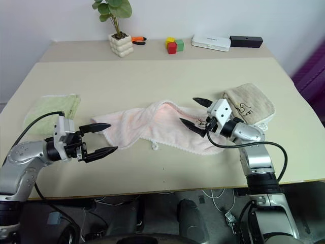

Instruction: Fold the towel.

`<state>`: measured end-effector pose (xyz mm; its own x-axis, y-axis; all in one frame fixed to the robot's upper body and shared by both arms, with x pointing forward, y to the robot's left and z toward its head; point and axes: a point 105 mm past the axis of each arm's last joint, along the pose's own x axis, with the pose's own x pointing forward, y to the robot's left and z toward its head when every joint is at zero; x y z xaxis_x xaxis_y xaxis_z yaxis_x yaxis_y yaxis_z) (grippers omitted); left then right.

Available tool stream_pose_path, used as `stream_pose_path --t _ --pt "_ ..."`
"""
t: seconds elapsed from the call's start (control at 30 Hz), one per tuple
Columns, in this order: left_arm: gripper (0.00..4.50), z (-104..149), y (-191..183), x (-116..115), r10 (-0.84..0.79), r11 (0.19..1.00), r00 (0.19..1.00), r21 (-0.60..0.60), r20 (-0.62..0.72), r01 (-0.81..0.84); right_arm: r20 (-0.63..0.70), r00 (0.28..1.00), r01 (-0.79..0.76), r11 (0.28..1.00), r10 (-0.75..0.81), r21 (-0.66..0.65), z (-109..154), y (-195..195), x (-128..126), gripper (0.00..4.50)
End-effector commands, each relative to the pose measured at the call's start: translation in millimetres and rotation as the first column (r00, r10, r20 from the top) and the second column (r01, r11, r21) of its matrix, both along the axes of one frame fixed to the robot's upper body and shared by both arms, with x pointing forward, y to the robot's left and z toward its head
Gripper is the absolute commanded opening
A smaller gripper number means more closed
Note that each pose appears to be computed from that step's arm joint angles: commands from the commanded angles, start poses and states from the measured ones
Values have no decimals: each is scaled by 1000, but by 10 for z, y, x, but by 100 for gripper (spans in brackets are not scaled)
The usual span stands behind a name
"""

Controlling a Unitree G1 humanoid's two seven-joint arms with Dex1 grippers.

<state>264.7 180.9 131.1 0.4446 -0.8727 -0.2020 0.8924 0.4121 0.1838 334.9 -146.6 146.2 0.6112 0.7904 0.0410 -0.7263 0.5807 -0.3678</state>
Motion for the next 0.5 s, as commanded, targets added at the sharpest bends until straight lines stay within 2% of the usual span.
stream_pose_path --t 0.03,0.27,0.5 --pt "450 -64 -38 44 -53 990 996 134 74 42 70 997 11 1000 -12 16 153 -2 -59 444" --pt "450 -135 13 229 -70 973 989 228 132 38 64 996 59 997 -61 40 141 -48 -142 444" --pt "450 -343 -6 210 -94 967 995 239 26 85 64 995 80 997 -81 24 168 -91 -203 444"
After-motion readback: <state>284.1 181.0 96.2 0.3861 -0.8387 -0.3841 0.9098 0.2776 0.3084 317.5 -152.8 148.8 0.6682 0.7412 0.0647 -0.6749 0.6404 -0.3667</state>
